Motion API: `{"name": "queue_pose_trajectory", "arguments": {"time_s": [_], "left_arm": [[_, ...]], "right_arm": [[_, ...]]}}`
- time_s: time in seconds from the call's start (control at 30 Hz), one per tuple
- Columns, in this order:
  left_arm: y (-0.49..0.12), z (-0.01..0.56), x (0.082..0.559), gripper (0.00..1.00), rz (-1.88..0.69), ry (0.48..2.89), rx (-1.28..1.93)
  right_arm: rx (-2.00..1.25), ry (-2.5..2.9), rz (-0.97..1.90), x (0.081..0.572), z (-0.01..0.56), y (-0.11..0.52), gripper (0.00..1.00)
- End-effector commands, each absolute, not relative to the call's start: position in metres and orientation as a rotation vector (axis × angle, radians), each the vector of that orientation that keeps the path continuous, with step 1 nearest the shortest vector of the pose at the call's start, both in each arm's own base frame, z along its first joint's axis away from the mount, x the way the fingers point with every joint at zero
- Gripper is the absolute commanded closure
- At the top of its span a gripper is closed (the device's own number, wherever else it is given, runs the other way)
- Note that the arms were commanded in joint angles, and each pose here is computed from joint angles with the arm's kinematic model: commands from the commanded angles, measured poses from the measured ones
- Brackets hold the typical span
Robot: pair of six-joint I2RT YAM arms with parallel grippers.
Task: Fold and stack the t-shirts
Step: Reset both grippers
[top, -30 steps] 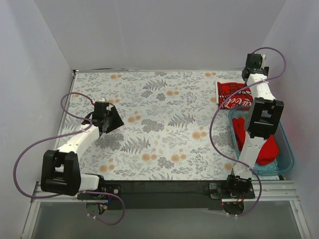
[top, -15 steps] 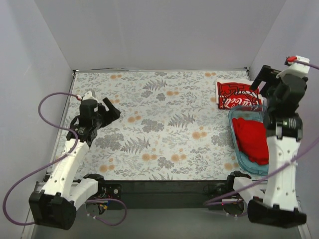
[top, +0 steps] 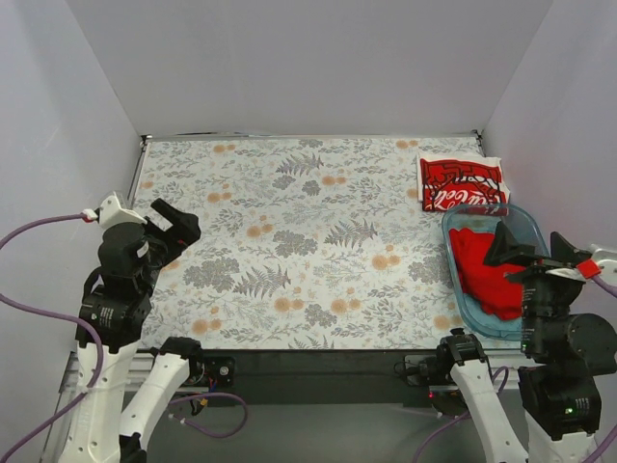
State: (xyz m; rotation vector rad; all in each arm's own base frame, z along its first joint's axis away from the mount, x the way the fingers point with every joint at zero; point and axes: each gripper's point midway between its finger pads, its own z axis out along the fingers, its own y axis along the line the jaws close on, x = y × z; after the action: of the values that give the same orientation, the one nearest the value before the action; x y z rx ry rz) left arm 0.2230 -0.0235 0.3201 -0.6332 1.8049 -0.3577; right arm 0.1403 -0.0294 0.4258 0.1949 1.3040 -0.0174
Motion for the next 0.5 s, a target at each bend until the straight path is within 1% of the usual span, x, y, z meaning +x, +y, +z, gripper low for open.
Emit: {"name": "queue_pose_trajectory", "arguments": {"time_s": [0.0,0.03,0.23,0.47], "left_arm": [[-0.017,0.281,0.214,0.06,-0.262,1.93,-0.677],[-0.016,0.276,0.213,0.05,-0.246,1.941,-0.679],[-0.022,0.267,0.218,0.04,-0.246,1.97,-0.659],[-0.032,0.256,0.222,0.04,-0.311,1.969,-0.635]], "right_arm": [[0.16,1.383,0.014,0.151,0.393,-0.019,0.02],[0.15,1.386,0.043,0.151,0.389,-0.014,0.02],[0.17,1.446,0.074,0.163,0.353,-0.009,0.02],[0.153,1.472,0.067,0.168,0.346,-0.007,0.02]]}}
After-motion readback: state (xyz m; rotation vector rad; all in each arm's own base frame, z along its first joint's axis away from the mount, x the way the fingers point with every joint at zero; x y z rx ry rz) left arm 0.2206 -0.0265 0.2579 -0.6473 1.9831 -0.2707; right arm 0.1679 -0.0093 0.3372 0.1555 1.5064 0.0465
